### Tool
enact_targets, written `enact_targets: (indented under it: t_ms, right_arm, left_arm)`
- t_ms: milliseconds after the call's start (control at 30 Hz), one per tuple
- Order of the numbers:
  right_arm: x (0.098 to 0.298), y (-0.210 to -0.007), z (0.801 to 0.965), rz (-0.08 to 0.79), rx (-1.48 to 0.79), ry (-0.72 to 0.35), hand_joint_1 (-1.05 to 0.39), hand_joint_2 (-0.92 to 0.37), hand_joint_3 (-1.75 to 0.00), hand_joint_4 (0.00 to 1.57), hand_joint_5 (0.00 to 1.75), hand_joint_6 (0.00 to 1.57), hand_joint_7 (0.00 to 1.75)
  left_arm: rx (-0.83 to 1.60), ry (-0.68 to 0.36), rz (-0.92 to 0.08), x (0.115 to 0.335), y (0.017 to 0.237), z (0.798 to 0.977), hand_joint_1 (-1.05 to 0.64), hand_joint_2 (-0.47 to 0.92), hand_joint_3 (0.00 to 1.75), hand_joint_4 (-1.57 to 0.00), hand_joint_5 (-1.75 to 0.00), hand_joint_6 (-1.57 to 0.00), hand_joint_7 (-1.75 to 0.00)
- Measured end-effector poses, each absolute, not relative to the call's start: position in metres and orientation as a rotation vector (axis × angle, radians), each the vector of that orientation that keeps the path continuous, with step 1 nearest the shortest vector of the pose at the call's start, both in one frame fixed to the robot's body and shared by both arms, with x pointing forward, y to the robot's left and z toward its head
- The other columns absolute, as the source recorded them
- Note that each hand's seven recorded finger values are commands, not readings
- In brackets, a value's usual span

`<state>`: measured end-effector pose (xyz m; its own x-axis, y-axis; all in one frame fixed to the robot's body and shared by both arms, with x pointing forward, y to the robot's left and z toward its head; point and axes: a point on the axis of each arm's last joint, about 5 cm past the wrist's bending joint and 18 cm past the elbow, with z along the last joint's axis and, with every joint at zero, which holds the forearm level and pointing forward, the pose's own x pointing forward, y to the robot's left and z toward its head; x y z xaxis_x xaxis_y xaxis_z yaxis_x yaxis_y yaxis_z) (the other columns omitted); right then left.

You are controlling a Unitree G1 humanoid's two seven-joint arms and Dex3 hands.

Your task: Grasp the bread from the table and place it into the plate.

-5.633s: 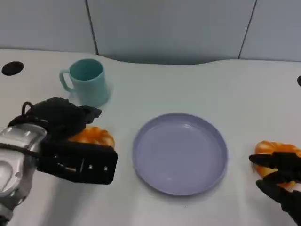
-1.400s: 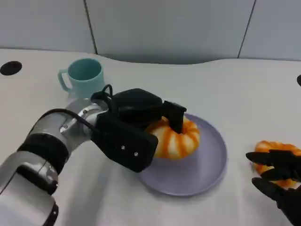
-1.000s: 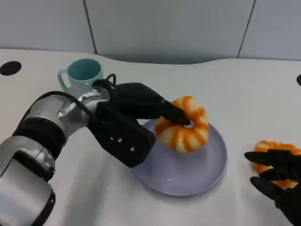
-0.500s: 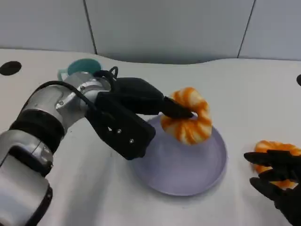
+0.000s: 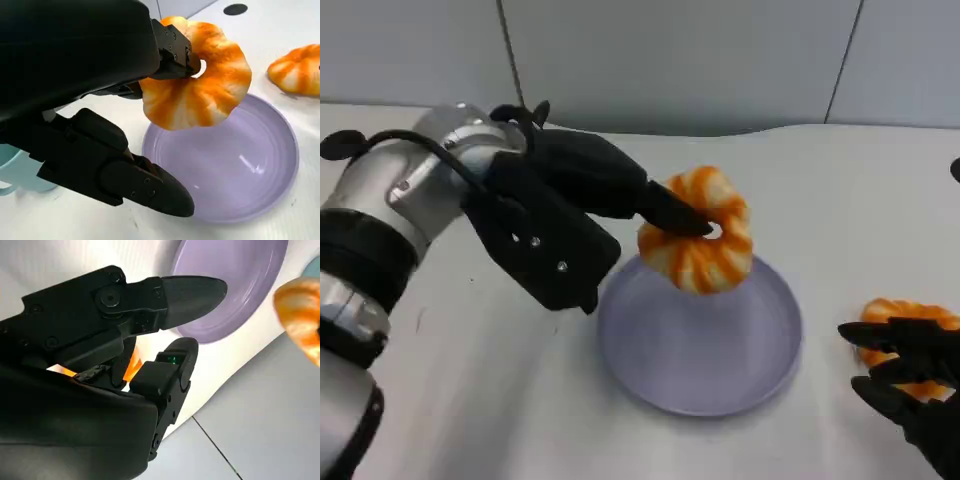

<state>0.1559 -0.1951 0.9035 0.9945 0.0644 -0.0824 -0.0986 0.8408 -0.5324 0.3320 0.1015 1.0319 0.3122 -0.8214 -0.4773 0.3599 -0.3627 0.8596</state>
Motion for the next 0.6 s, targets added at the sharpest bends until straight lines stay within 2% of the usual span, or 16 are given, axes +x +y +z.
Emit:
enact_targets:
  t_ms: [167,333,467,567,600]
  right_arm:
    - [0.1559,-0.1949,0.9050,0.084,-0.566,0.065,-0.28,-0.92,-0.34,0.68,0.54,0.81,0.00]
    - [0.1559,-0.1952,0.9051,0.085,-0.568,0.065,-0.29,-0.92,-0.34,0.69,0.54,0.82,0.00]
    - [0.1560,-0.1953,0.9052,0.085,-0.569,0.065,-0.29,-0.92,-0.34,0.68,0.54,0.81,0.00]
    - [0.1559,-0.1953,0.9052,0.084,-0.569,0.066,-0.29,-0.92,-0.34,0.69,0.54,0.81,0.00]
    - [0.1559,-0.1953,0.9053,0.084,-0.569,0.066,-0.28,-0.92,-0.34,0.68,0.54,0.82,0.00]
  left_arm:
    - [1.480,-0.410,-1.362,0.3292,0.1058,1.0439,-0.80,0.86,0.00,-0.30,-0.19,-0.35,-0.01]
    - [1.471,-0.373,-1.380,0.3255,0.1097,1.0401,-0.79,0.87,0.00,-0.25,-0.15,-0.38,-0.02]
    - [1.484,-0.370,-1.378,0.3239,0.1112,1.0416,-0.81,0.88,0.00,-0.11,-0.06,-0.58,-0.07]
    - [1.484,-0.369,-1.384,0.3229,0.1111,1.0404,-0.81,0.88,0.00,-0.10,-0.04,-0.63,-0.07]
    - [1.484,-0.370,-1.385,0.3227,0.1110,1.0402,-0.82,0.89,0.00,-0.13,-0.06,-0.54,-0.03]
